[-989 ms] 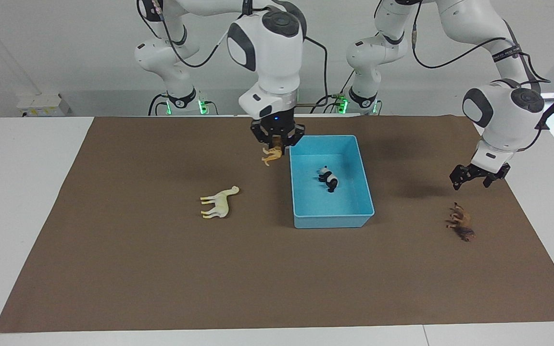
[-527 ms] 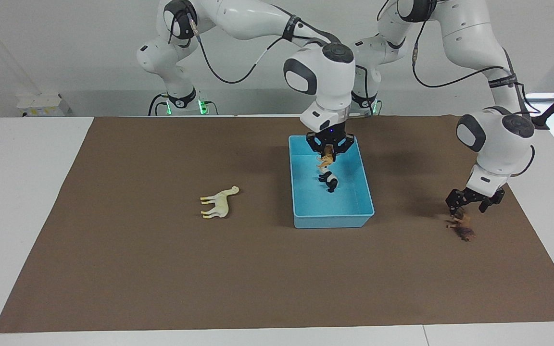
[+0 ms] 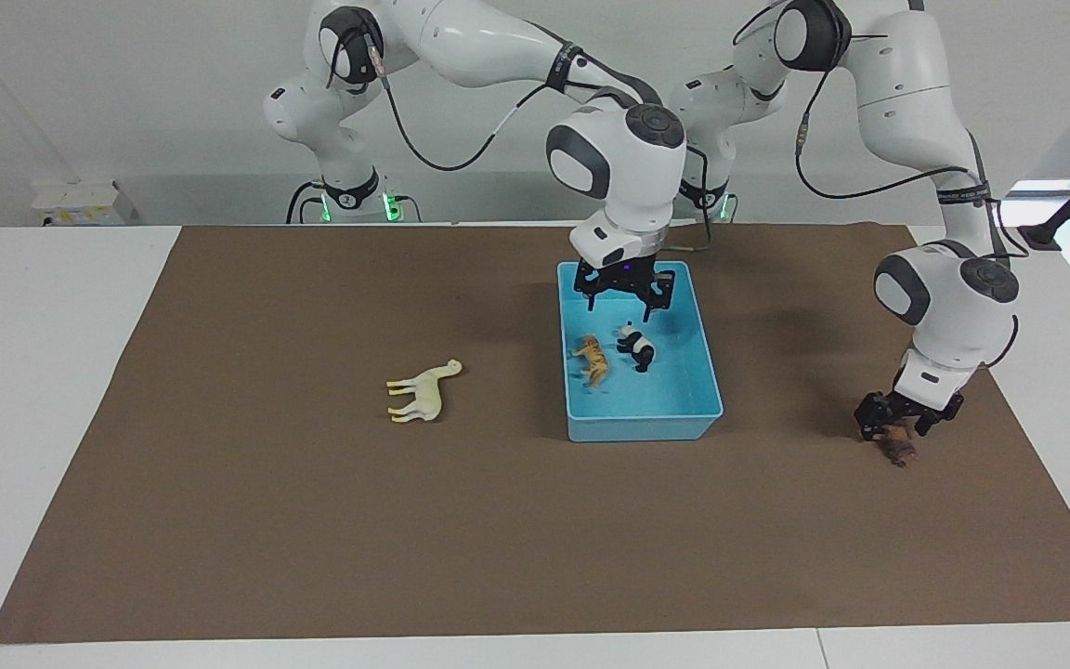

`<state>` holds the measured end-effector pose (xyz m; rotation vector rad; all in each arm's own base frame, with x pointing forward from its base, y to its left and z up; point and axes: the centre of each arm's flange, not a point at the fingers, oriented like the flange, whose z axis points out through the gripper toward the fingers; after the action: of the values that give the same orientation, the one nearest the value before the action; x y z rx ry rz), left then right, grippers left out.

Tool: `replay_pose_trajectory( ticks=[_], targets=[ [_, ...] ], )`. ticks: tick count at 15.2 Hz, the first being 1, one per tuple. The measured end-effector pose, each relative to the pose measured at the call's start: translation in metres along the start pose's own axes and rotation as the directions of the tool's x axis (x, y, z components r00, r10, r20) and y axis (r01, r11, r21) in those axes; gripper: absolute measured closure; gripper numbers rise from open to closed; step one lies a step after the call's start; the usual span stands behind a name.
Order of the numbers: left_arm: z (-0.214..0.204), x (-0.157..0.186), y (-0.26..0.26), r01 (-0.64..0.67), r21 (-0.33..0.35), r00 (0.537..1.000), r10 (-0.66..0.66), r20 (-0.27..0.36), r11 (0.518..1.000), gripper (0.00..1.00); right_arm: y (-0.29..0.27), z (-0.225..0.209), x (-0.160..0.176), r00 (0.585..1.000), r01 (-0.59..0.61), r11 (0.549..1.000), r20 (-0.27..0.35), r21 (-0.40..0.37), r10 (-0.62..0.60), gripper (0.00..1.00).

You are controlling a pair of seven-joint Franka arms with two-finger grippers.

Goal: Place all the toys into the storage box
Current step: 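Box the tiger with the right gripper while the left gripper grasps the horse, then box the horse with the left gripper while the right gripper reaches the llama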

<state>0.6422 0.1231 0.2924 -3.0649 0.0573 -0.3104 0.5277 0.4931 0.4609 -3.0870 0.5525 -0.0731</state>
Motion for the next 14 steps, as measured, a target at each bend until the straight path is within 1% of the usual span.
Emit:
replay_pose_trajectory(
  ticks=[2,4,5,6,8,10,12,13,14],
  targets=[
    [-0.003,0.002,0.000,0.036,0.000,0.999,-0.036,-0.006,0.999,0.32,0.044,-0.040,0.049,1.000,0.007,1.000,-0.002,-0.006,-0.007,0.00],
    [-0.002,0.001,0.000,0.085,0.000,0.996,-0.085,-0.005,0.996,0.52,0.096,-0.064,0.093,0.999,0.034,0.999,0.023,-0.035,-0.033,0.00],
    [-0.003,0.002,0.000,0.098,0.000,0.995,-0.098,-0.005,0.995,0.57,0.115,-0.064,0.109,0.999,0.043,0.998,0.031,-0.046,-0.042,0.00],
    [-0.003,0.002,0.000,0.108,-0.002,0.994,-0.108,-0.002,0.994,0.57,0.130,-0.056,0.121,0.998,0.055,0.997,0.040,-0.059,-0.053,0.00],
    [-0.008,0.007,0.004,0.140,-0.013,0.990,-0.140,0.032,0.990,0.57,0.157,-0.021,0.143,0.995,0.094,0.994,0.044,-0.057,-0.092,0.00],
    [-0.028,0.023,0.019,0.184,-0.015,0.980,-0.182,0.083,0.983,0.57,0.192,0.029,0.160,0.991,0.133,0.991,0.010,-0.024,-0.132,0.00],
    [-0.059,0.040,0.046,0.238,-0.011,0.963,-0.234,0.135,0.971,0.59,0.230,0.078,0.160,0.984,0.175,0.985,-0.018,-0.003,-0.175,0.00],
    [-0.079,0.044,0.059,0.265,-0.014,0.952,-0.260,0.160,0.964,0.62,0.246,0.097,0.155,0.982,0.190,0.982,-0.014,-0.004,-0.190,0.00],
    [-0.103,0.046,0.071,0.299,-0.027,0.939,-0.289,0.184,0.954,0.63,0.257,0.111,0.150,0.979,0.202,0.979,-0.007,-0.007,-0.202,0.00]
  ],
)
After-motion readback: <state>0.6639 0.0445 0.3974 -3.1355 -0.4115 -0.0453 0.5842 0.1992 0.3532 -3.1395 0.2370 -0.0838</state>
